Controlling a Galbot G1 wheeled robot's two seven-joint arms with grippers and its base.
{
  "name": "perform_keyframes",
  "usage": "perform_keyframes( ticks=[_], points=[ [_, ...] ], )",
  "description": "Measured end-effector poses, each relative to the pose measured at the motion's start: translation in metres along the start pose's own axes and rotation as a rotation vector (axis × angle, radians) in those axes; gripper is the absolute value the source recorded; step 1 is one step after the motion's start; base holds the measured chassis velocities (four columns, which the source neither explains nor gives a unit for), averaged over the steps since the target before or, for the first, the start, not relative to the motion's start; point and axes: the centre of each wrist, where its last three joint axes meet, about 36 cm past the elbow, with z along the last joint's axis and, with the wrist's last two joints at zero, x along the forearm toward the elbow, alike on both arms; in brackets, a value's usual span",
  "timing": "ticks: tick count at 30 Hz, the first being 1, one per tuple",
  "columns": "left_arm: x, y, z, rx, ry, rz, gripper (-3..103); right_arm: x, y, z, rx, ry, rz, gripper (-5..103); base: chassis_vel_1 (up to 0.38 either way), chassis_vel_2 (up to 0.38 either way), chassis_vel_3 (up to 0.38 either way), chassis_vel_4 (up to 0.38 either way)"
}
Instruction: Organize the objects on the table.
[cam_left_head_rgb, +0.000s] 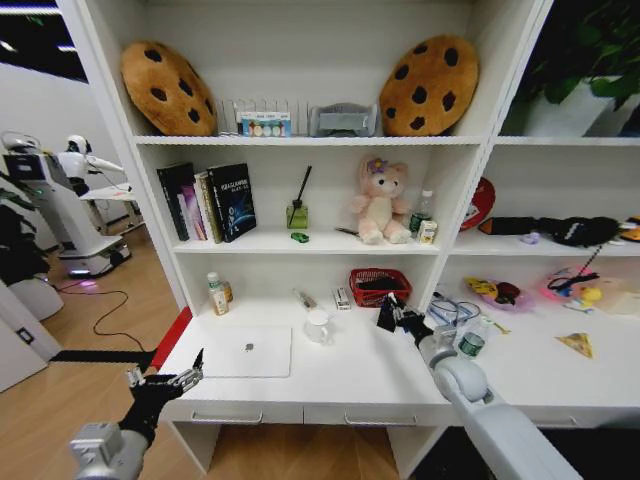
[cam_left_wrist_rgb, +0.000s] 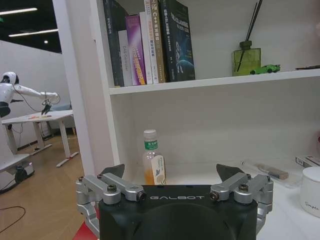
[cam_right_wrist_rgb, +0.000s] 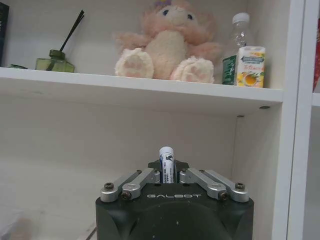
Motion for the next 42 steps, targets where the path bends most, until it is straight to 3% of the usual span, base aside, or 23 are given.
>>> perform_keyframes(
  ticks=[11, 20, 34, 42],
  points=[
    [0.000, 0.000, 0.000, 0.000, 0.000, 0.000, 100, -0.064, 0.009, 0.047, 0.061, -0.189, 0.049, 12, 0.000, 0.000, 0.000, 0.000],
    [0.000, 0.000, 0.000, 0.000, 0.000, 0.000, 100, -0.080, 0.001, 0.067, 0.072, -0.187, 0.085, 12, 0.000, 0.000, 0.000, 0.000],
    [0.000, 0.000, 0.000, 0.000, 0.000, 0.000, 100, -0.093, 0.015, 0.085, 0.032, -0.142, 0.110, 9, 0.000, 0.000, 0.000, 0.000],
    [0.000, 0.000, 0.000, 0.000, 0.000, 0.000, 100, -0.079, 0.019, 0.089, 0.024, -0.106, 0.107, 33, 0.000, 0.000, 0.000, 0.000]
  ],
)
